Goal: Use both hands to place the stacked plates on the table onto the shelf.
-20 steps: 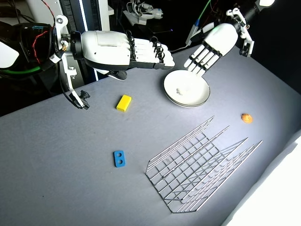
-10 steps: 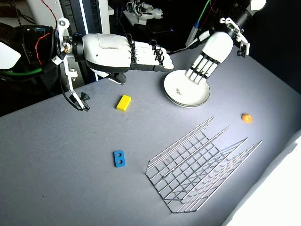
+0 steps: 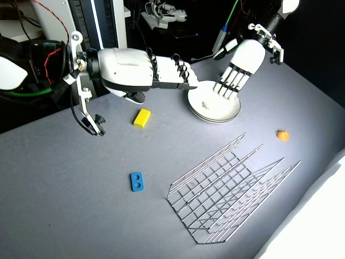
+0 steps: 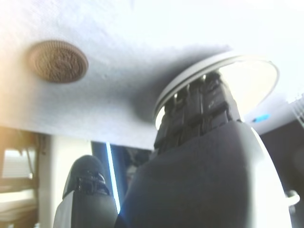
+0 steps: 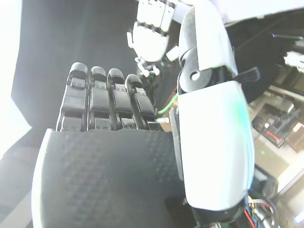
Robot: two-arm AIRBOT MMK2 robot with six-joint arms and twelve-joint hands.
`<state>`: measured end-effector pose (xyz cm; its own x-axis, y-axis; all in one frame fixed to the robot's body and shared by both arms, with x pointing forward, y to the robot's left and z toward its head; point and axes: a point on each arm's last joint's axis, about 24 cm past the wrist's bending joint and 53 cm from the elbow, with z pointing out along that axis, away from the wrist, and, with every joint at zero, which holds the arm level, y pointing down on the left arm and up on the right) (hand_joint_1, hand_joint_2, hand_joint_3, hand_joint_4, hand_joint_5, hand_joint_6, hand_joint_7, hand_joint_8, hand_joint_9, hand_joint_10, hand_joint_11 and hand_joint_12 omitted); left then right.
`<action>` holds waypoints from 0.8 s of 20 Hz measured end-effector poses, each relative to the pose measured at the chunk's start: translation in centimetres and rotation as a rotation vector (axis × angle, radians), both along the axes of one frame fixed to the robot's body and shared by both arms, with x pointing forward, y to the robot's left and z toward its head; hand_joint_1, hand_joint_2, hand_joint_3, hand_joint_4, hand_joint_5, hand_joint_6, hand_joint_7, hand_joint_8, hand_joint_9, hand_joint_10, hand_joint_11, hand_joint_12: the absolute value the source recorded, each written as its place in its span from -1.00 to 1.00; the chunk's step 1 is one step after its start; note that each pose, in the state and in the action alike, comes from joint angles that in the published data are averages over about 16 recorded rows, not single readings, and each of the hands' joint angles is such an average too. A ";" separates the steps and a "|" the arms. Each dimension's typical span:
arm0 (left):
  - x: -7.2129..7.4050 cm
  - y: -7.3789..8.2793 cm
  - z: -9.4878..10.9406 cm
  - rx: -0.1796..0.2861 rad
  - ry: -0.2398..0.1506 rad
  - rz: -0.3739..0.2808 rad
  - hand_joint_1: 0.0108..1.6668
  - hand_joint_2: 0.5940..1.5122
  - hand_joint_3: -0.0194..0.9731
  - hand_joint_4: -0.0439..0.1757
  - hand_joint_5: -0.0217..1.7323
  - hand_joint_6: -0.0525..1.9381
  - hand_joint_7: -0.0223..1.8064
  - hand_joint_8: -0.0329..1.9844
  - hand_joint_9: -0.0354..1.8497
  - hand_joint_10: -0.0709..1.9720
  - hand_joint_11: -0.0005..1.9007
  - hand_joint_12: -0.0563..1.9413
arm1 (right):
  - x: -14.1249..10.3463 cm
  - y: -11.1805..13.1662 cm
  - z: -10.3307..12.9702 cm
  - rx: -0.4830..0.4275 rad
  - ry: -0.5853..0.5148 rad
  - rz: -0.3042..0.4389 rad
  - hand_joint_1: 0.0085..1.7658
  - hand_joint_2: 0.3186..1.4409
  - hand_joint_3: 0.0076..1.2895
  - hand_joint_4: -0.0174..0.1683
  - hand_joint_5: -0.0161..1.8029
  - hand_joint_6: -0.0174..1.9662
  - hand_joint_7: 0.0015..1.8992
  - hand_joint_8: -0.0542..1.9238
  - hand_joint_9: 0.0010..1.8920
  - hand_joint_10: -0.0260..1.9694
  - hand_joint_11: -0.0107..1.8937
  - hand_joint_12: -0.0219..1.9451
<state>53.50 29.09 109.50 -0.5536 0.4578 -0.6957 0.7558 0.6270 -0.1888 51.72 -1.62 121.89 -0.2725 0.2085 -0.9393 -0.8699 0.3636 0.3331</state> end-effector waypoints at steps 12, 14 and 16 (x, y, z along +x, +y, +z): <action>-1.6 -4.6 -0.6 -0.127 0.066 0.019 -0.98 0.06 -0.92 -0.65 -0.93 -0.97 -0.92 -0.97 -0.92 -0.92 -0.97 -0.92 | 0.3 3.4 -1.6 -0.046 -0.026 0.055 0.31 0.22 -0.98 -0.80 -0.97 -0.96 -0.98 -0.93 -0.99 -0.97 -0.97 -0.97; -1.8 -5.5 -0.6 -0.156 0.075 0.023 -0.98 0.06 -0.92 -0.65 -0.93 -0.97 -0.92 -0.97 -0.92 -0.92 -0.97 -0.92 | 0.4 3.9 -1.9 -0.051 -0.038 0.064 0.29 0.23 -0.98 -0.80 -0.97 -0.96 -0.98 -0.93 -0.99 -0.97 -0.97 -0.97; -1.8 -6.5 -0.7 -0.184 0.083 0.030 -0.98 0.06 -0.92 -0.65 -0.94 -0.97 -0.92 -0.97 -0.92 -0.92 -0.98 -0.93 | 0.5 4.4 -2.1 -0.059 -0.051 0.071 0.29 0.23 -0.98 -0.80 -0.97 -0.96 -0.98 -0.93 -0.99 -0.97 -0.97 -0.97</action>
<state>51.66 22.61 108.84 -0.6238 0.3100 -0.7175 0.7146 0.5979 -0.3630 52.23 2.78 119.77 -0.2364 0.1341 -0.9623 -0.9095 0.3180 0.2678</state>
